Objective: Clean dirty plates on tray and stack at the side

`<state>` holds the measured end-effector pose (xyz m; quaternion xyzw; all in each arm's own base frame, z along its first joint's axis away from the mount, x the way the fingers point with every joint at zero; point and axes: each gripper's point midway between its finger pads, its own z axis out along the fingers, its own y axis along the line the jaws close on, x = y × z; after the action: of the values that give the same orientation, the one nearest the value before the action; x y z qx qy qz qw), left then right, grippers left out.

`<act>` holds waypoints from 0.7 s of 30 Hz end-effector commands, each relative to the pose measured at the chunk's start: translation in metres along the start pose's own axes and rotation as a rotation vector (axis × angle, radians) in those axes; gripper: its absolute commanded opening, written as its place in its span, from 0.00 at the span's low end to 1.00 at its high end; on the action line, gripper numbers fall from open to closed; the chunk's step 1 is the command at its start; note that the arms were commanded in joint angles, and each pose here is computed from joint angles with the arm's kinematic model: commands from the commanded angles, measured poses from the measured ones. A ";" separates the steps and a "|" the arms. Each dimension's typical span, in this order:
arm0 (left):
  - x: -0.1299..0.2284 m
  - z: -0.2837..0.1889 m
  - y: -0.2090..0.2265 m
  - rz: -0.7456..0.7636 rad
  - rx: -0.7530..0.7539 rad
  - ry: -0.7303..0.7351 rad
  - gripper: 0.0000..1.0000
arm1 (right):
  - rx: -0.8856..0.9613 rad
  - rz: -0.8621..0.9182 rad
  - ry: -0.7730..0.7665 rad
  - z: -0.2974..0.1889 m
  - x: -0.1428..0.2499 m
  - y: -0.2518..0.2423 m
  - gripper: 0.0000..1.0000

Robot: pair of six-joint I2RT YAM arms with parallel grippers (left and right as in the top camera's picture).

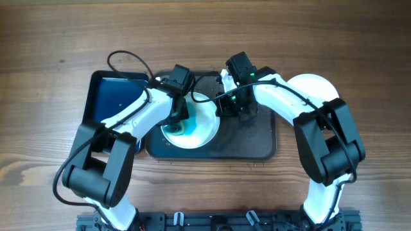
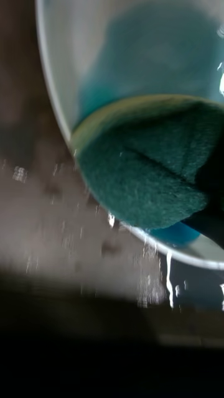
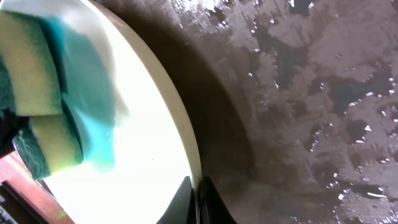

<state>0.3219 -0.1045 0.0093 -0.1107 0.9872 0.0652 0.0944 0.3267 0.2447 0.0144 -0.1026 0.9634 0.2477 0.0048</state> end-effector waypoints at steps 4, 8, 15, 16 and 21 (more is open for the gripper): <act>-0.016 -0.023 0.020 -0.078 -0.103 -0.030 0.04 | 0.030 0.030 -0.024 -0.004 -0.009 -0.005 0.04; -0.049 -0.083 0.023 -0.109 -0.078 -0.074 0.04 | 0.057 0.039 -0.027 -0.004 -0.009 -0.010 0.04; -0.080 -0.106 0.070 -0.259 -0.077 -0.109 0.04 | 0.129 0.031 -0.036 -0.005 -0.009 -0.022 0.04; -0.082 -0.104 0.080 -0.282 -0.087 -0.102 0.04 | 0.129 0.021 -0.036 -0.005 -0.009 -0.022 0.04; -0.100 -0.096 0.127 -0.372 -0.118 -0.111 0.04 | 0.171 0.000 -0.045 -0.003 -0.012 -0.031 0.13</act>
<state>0.3641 -0.0032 0.1274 -0.2721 0.9479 0.1000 0.1322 0.3338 0.2268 0.0071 -0.0858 0.9769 0.1952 0.0167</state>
